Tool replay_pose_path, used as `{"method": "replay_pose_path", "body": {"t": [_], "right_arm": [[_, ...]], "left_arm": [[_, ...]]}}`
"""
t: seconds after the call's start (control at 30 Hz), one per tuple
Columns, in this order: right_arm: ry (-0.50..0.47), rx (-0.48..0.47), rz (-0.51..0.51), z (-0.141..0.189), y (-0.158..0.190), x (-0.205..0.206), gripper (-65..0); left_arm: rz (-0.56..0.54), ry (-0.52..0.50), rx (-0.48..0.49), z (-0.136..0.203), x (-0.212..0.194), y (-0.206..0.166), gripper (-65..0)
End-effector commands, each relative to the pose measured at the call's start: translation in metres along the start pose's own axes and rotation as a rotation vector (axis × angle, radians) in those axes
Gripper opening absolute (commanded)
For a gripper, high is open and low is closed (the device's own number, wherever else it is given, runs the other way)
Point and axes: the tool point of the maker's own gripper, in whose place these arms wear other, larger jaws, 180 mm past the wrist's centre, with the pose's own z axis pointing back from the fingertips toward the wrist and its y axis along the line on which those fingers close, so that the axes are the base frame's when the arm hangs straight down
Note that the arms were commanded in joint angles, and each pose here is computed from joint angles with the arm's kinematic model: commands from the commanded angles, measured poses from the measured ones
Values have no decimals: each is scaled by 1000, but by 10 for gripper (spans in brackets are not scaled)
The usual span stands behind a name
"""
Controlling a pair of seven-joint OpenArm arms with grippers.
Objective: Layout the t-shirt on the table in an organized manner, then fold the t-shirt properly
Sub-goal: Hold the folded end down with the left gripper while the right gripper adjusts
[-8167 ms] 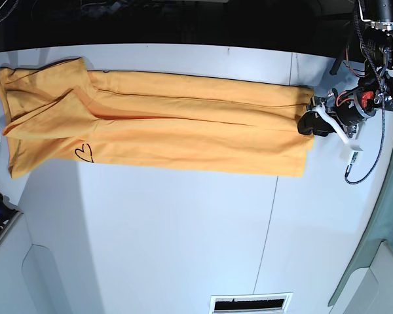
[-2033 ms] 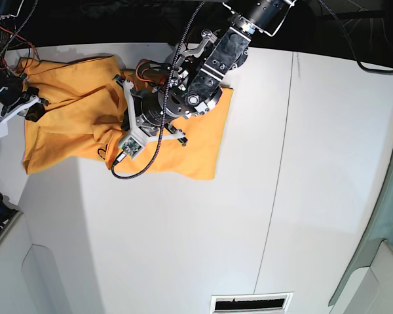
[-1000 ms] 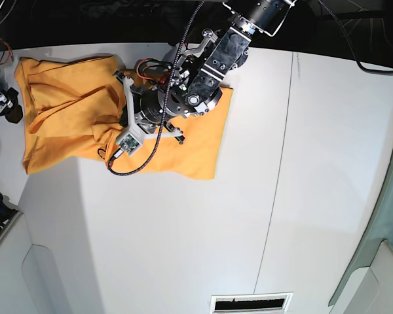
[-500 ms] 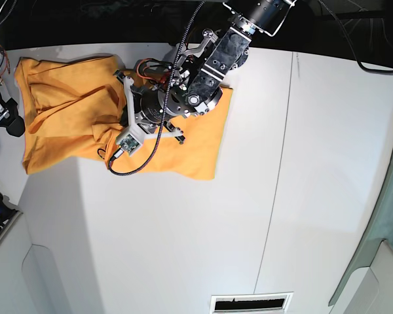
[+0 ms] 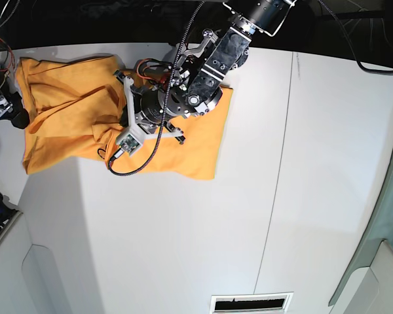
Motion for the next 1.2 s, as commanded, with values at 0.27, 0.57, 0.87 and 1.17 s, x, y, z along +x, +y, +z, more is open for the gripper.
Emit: {"method": "replay_pose_path", "body": {"t": [0.27,0.57,0.87,1.17], "right_arm": [[26,101,-40,-7,25,-3,-199],[39,124,-38,-19,38,-8,-199],[172,85,72,-39,45,-47,-209],[185,58,147,-50,47,-56,-626]], "left_arm": [[-3,-50,-12,0,19,-3,-650],[-3,-46,-12,0,18,-3,-650],[22,-41,-12,0,18,-3,-650],[29,-56,-19,1,23,-5,-650]]}}
